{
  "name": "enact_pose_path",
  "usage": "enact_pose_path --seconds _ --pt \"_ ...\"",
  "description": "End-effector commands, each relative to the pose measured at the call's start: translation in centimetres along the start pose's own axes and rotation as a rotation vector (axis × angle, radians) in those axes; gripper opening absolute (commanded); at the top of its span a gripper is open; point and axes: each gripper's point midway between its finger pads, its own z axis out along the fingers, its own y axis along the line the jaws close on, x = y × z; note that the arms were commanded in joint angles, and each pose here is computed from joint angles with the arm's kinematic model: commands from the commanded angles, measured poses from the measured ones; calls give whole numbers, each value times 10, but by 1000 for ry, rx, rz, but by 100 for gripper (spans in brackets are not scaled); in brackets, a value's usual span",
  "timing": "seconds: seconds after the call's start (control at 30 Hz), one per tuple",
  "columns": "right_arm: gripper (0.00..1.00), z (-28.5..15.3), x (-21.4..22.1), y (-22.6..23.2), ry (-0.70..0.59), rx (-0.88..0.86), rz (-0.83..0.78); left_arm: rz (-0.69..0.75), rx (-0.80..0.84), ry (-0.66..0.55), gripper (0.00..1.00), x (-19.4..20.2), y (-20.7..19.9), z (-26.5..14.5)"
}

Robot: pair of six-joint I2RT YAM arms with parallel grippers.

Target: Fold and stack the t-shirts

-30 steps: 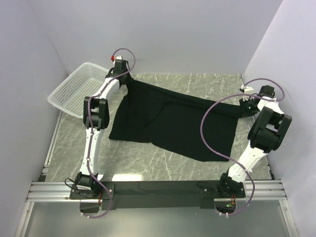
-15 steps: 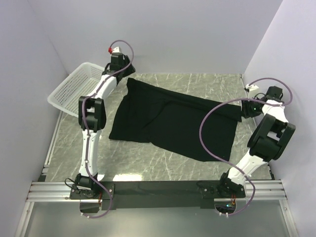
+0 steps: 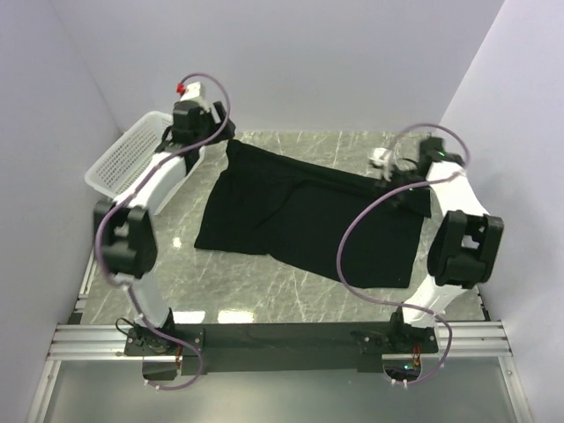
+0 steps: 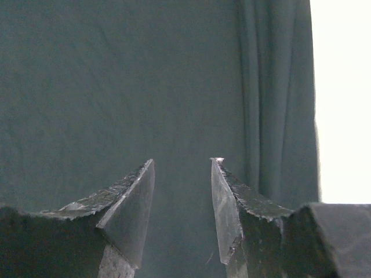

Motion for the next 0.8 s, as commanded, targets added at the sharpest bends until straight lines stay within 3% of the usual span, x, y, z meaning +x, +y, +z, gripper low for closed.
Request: enact_pose_path --seconds 0.0,0.07,0.3,0.37,0.43,0.63,0.73,0.77 --pt "51 14 -68 11 -79 -114 -255 54 -23 -151 83 -40 5 -53" --pt "51 38 -101 12 -76 -158 -319 -1 -66 -118 88 -22 22 -76" --pt "51 134 -173 35 -9 -224 -379 -117 -162 25 88 67 74 -141" --pt "51 160 -188 46 -7 -253 -404 -136 -145 27 88 75 72 -156" --pt "51 181 -186 51 25 -272 -391 -163 -144 55 87 93 75 -166" --pt "51 222 -202 66 26 -243 -586 -203 -150 149 86 132 81 -179" --pt "50 251 -197 53 56 -179 -588 -222 -145 159 86 140 81 -184" --pt "50 250 -221 38 23 -129 -596 -225 -141 161 85 141 80 -185"
